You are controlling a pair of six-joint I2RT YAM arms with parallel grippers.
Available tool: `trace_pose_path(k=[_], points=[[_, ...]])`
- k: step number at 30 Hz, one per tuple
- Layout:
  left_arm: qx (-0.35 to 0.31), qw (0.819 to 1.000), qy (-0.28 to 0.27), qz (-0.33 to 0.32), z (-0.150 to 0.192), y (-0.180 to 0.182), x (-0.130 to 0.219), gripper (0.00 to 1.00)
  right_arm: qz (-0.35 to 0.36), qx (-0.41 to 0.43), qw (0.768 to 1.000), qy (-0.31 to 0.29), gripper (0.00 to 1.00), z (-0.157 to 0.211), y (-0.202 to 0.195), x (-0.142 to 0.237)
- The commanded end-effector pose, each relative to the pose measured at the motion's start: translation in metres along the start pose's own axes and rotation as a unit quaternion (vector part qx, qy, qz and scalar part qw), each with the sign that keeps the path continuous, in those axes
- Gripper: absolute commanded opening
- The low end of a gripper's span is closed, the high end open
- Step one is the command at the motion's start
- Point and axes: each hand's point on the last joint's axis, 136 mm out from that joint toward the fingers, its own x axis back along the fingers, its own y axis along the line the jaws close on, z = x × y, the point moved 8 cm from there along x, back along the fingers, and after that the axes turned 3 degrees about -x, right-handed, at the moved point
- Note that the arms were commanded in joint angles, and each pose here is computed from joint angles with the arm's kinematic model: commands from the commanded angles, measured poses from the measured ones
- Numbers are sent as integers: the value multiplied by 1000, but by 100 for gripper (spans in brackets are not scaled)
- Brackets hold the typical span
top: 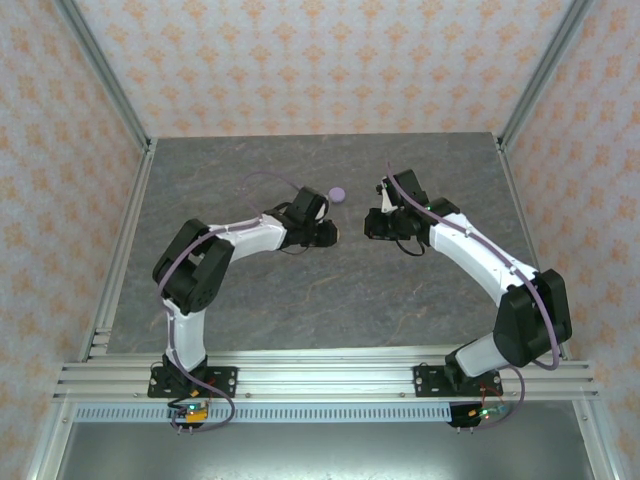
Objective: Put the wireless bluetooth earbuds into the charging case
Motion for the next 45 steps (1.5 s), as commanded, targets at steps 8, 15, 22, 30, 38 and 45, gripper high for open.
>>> trace_pose_path(k=[8, 15, 22, 30, 38, 45], points=[[22, 999, 34, 12, 1, 0, -13, 28, 27, -5, 1000, -6, 17, 1, -7, 6], [15, 999, 29, -16, 0, 3, -3, 61, 45, -5, 999, -12, 21, 1, -11, 6], [-29, 996, -23, -76, -12, 5, 47, 81, 121, -14, 991, -63, 29, -5, -30, 9], [-58, 971, -93, -213, -12, 33, 121, 82, 269, -14, 945, -185, 35, -18, -67, 19], [-91, 901, -163, -392, -3, 75, 180, 83, 334, -9, 908, -253, 44, -27, -100, 18], [-93, 860, -219, -452, 2, 119, 190, 90, 341, 1, 896, -284, 53, -31, -122, 3]])
